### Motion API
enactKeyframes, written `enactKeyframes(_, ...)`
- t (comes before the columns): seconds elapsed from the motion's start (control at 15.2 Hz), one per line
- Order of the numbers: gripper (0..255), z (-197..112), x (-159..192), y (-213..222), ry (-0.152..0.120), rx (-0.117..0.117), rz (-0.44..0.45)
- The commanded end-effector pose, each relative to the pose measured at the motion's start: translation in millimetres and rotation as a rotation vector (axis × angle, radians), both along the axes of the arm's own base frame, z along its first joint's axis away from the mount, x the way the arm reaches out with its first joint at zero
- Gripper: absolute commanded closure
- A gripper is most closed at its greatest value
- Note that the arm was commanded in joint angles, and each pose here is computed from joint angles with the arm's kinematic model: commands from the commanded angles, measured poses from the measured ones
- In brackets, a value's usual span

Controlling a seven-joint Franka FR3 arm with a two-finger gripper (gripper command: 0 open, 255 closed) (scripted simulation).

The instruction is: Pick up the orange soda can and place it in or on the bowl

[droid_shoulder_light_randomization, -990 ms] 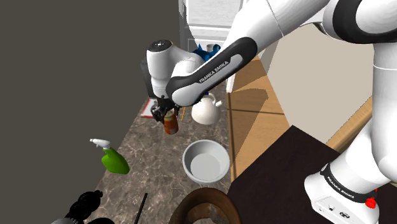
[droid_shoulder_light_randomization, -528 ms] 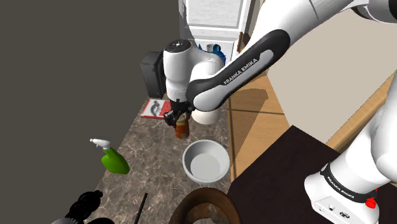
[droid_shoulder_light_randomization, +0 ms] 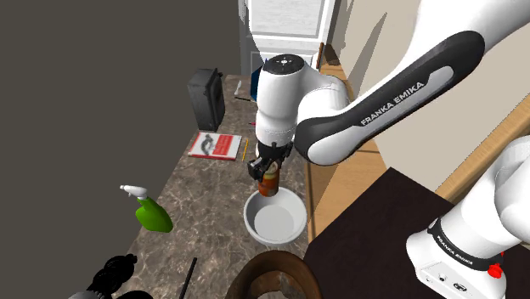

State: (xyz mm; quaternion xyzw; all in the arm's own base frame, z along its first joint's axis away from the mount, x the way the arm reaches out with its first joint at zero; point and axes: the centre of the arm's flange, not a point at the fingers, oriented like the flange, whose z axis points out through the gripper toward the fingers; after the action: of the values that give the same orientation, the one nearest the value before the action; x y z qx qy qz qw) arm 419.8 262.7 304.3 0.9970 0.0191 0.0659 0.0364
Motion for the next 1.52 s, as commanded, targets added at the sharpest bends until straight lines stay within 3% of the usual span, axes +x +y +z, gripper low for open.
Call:
enactKeyframes(0.0, 255, 4, -25, -8, -0.001, 0.0, -0.002)
enactKeyframes(0.07, 255, 7, -42, -13, -0.001, 0.0, -0.002)
enactKeyframes(1.45, 255, -97, -42, -13, -0.001, 0.0, -0.002)
